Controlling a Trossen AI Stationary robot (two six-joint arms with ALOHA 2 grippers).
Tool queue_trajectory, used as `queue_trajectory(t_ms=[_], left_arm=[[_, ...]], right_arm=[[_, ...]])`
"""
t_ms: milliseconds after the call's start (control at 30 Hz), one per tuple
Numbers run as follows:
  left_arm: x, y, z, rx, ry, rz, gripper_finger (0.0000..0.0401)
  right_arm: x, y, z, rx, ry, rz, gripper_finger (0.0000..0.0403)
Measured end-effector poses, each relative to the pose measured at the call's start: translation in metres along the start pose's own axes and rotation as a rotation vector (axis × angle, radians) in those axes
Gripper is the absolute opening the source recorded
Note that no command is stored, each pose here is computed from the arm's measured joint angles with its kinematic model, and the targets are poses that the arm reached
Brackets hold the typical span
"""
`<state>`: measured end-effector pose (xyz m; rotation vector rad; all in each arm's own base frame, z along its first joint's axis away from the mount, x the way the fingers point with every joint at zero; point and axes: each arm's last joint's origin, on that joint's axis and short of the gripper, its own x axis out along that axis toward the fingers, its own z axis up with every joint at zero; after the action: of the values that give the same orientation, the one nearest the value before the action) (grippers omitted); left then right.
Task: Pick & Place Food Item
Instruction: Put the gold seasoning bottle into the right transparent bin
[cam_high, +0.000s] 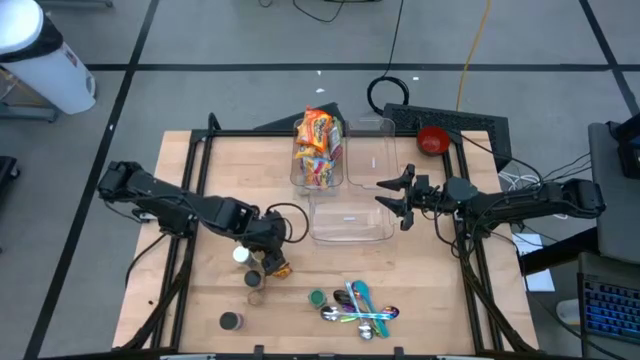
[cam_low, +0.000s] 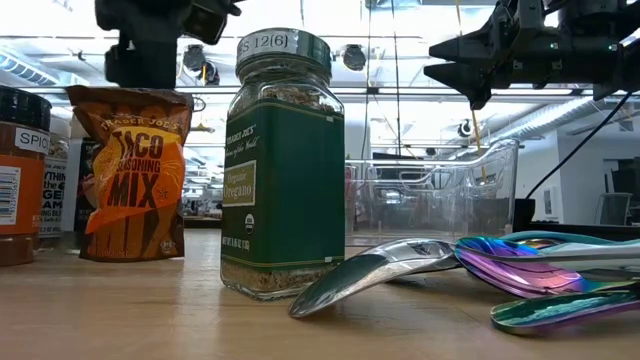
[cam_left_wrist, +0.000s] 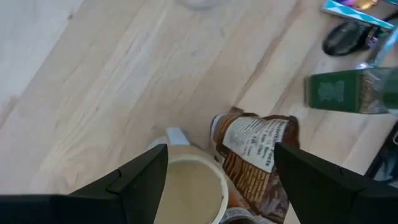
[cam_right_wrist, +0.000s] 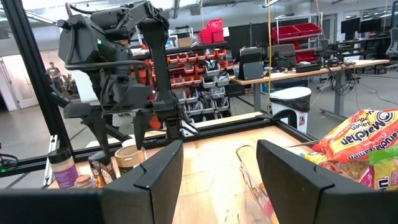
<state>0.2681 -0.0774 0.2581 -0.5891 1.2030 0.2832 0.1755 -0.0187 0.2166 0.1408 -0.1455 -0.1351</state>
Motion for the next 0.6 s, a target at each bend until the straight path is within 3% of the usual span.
queue_trajectory(t_ms=[333,600], left_arm=[[0.000,0.010,0.006,0.007,0.009,0.039,0.0304],[0.000,0.012,0.006,0.064,-0.003,0.069,0.0338]], right_arm=[[0.000,0.000,0.000,0.000,0.000,0.000,0.0196],[0.000,0.000,0.000,0.000,0.000,0.000,0.0196]])
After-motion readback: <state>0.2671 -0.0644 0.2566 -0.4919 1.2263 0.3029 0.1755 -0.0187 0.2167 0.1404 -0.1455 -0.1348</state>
